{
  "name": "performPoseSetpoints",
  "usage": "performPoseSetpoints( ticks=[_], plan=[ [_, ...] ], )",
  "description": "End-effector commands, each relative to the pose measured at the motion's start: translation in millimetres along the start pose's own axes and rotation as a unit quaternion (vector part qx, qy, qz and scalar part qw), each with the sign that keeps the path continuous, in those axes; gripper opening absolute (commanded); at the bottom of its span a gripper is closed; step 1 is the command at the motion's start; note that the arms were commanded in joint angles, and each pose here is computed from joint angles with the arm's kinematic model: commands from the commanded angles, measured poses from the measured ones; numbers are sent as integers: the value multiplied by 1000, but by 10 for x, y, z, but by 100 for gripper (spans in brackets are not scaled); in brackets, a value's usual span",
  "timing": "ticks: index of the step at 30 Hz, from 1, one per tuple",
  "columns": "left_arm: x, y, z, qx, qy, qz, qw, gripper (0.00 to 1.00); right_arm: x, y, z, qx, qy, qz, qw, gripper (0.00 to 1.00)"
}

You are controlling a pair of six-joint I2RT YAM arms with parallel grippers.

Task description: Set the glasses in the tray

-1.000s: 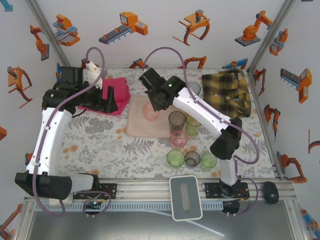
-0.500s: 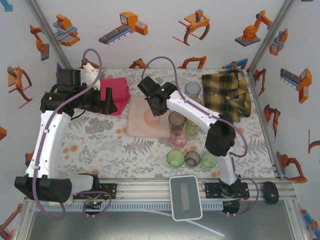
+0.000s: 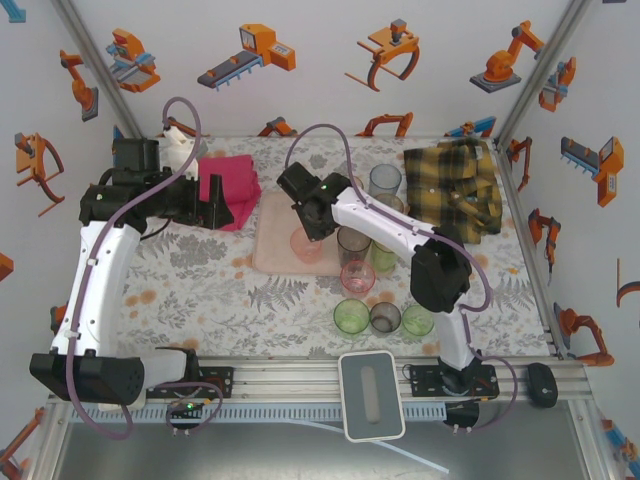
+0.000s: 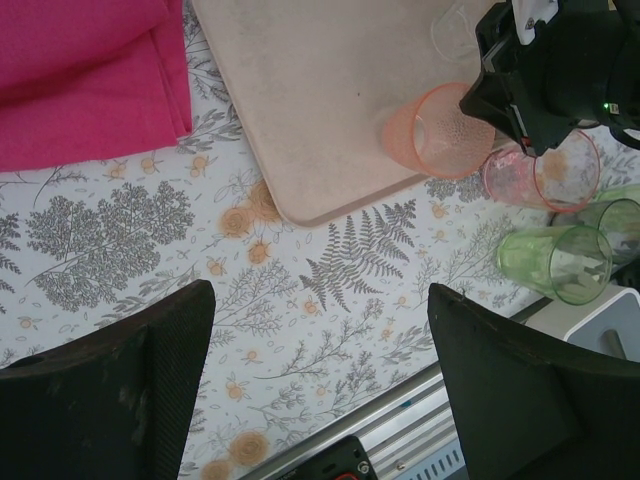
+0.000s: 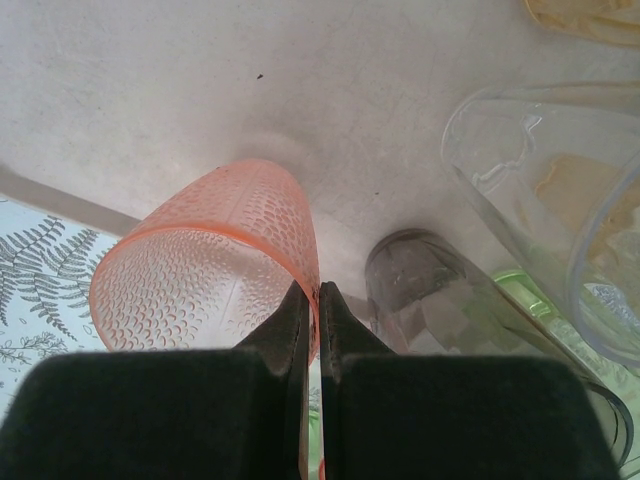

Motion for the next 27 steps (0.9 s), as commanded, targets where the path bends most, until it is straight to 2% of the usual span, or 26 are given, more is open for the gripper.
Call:
performPoseSetpoints(
  ticks=[1,27],
  plan=[
    [-33,-28,7,-6,-10,-10,1000,80,38,-2,-5,14,-3,3,1000,5],
    [-34,-11,-11,-15,-12,-15,1000,80,108,-76,-117,4,14,-20,1000,9]
  ],
)
Point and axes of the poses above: each hand's point on the last joint's axis, 136 mm out from that joint toward the fingers, its own x axis out along the fingers, its own y axis along the line the jaws close on, z = x × y, the point moved 3 cm from there along -x, back along the fingers, and after that the axes turned 2 degrees about -x, right-handed, at the moved point
